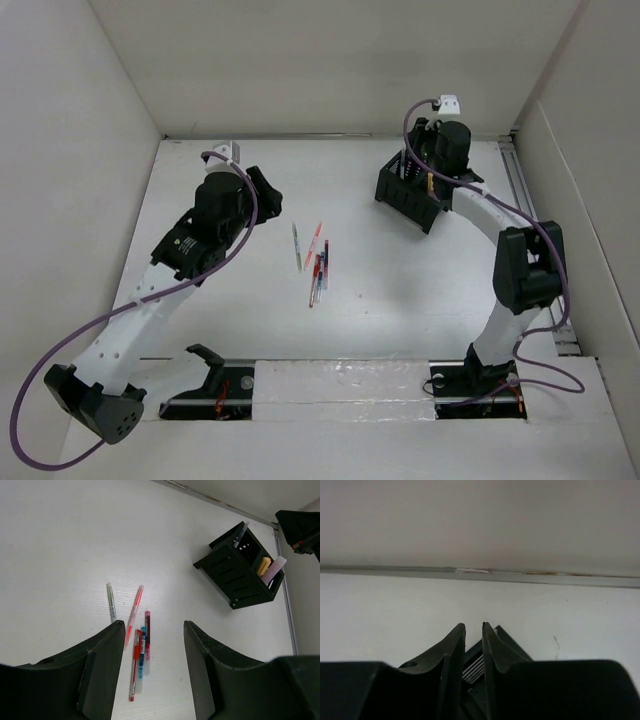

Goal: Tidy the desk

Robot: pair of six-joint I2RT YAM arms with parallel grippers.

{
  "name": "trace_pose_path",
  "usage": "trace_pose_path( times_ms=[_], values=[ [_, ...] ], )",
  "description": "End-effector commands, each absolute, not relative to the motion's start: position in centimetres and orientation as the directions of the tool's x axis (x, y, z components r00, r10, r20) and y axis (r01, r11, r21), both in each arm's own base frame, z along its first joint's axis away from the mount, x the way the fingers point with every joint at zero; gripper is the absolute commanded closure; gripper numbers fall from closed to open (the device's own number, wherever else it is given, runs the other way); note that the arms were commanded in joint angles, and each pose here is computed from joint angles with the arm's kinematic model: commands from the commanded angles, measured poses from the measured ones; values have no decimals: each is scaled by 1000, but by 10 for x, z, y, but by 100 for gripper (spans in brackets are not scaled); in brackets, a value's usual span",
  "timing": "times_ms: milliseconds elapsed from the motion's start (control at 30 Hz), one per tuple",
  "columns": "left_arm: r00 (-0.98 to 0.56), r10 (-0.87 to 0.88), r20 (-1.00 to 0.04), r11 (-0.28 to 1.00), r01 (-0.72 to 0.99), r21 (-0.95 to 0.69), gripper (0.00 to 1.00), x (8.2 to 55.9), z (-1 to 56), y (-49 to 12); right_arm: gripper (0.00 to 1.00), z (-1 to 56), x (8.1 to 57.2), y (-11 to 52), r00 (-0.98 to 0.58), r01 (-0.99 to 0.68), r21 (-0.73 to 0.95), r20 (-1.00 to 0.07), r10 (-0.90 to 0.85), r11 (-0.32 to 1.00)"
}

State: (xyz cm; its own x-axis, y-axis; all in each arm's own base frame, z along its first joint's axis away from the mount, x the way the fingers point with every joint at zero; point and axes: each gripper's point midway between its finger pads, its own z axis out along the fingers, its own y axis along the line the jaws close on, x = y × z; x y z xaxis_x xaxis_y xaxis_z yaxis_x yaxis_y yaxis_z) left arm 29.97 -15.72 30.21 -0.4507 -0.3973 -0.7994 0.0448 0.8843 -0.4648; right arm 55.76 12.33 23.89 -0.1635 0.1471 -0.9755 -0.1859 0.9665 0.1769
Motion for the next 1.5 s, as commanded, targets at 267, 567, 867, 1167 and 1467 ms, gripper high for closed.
trace_pose_path(
  times_ms=[267,567,867,1167,1467],
  values=[
    [-384,-399,-832,868,134,-478,54,307,339,-166,100,177,438,248,-407,-449,147,-912,-55,882],
    [-390,-392,-833,873,127,-470,54,301,330,-162,55,110,389,313,-554,-553,183,-809,-194,813],
    [-411,-393,-822,861,150,-486,54,296,323,-167,57,77,385,336,-622,-526,165,-744,-245,834],
    [-408,-386,-827,863,156,-480,54,293,322,-165,64,58,388,338,-654,-460,86,-706,-271,884],
    [-401,-383,-832,865,160,-475,54,293,324,-164,68,33,382,326,-700,-410,38,-653,-288,911]
  ],
)
